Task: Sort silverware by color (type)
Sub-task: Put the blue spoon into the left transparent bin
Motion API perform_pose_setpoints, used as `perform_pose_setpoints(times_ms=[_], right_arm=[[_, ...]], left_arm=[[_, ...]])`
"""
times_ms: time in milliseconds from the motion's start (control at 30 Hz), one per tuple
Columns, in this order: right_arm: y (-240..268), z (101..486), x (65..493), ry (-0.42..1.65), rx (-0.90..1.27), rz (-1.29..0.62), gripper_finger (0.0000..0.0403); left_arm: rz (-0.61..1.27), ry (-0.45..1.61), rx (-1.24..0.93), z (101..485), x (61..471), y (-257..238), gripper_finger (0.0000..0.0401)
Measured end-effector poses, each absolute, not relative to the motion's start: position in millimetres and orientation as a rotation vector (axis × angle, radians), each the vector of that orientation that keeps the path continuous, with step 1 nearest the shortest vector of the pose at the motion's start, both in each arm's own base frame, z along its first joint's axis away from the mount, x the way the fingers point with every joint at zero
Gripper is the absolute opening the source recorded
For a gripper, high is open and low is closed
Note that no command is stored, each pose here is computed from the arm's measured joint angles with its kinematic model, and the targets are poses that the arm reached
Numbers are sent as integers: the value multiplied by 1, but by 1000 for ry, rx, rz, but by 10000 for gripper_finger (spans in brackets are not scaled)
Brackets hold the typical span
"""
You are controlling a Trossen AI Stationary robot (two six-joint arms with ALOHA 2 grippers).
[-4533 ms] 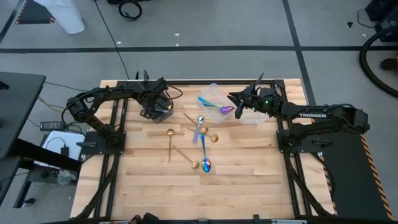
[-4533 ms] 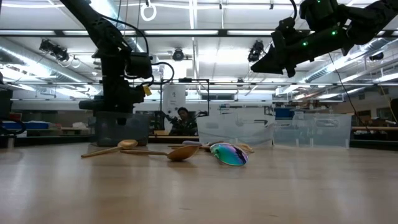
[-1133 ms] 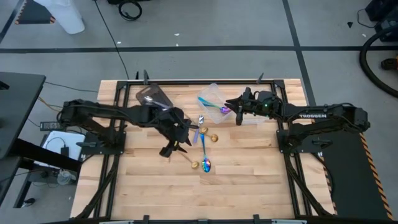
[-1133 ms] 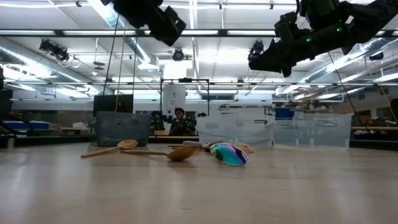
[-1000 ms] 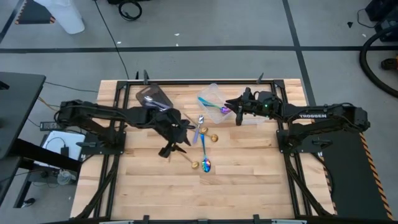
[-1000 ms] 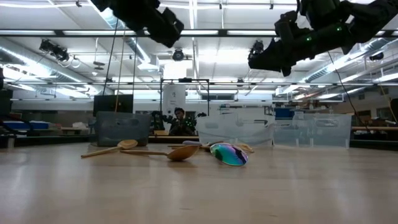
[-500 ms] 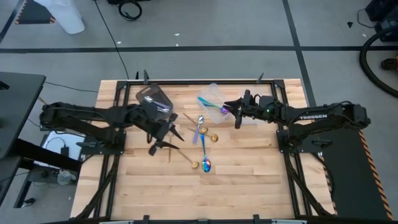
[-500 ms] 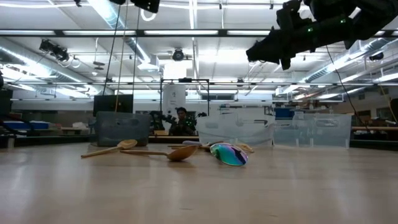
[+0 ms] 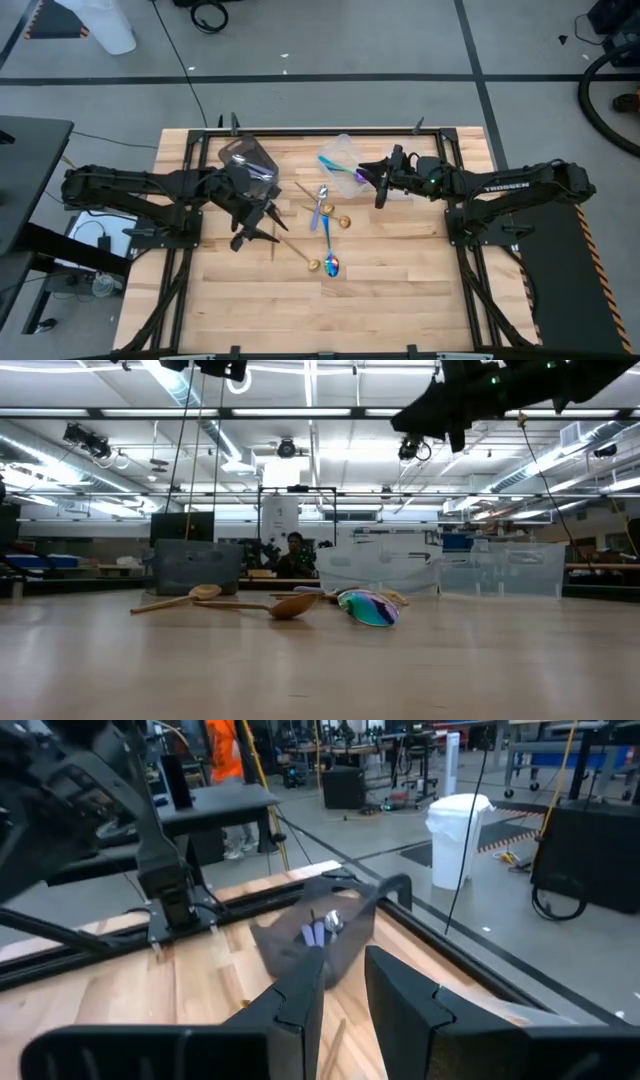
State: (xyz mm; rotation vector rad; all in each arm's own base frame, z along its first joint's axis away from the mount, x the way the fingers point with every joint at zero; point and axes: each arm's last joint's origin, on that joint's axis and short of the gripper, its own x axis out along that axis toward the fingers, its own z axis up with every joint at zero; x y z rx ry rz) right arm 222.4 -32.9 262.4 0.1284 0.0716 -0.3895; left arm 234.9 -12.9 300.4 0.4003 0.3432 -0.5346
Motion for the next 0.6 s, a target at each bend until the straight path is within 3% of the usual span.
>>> perform_pose_setpoints(times_ms=[333, 600], right_arm=[[-18, 273, 237, 79, 119, -373, 87], [-10, 276, 273, 137, 86, -332, 87]], left_arm=[[-530, 341, 357, 269, 233, -6, 173], [-503, 362, 302, 272, 226, 4, 173]])
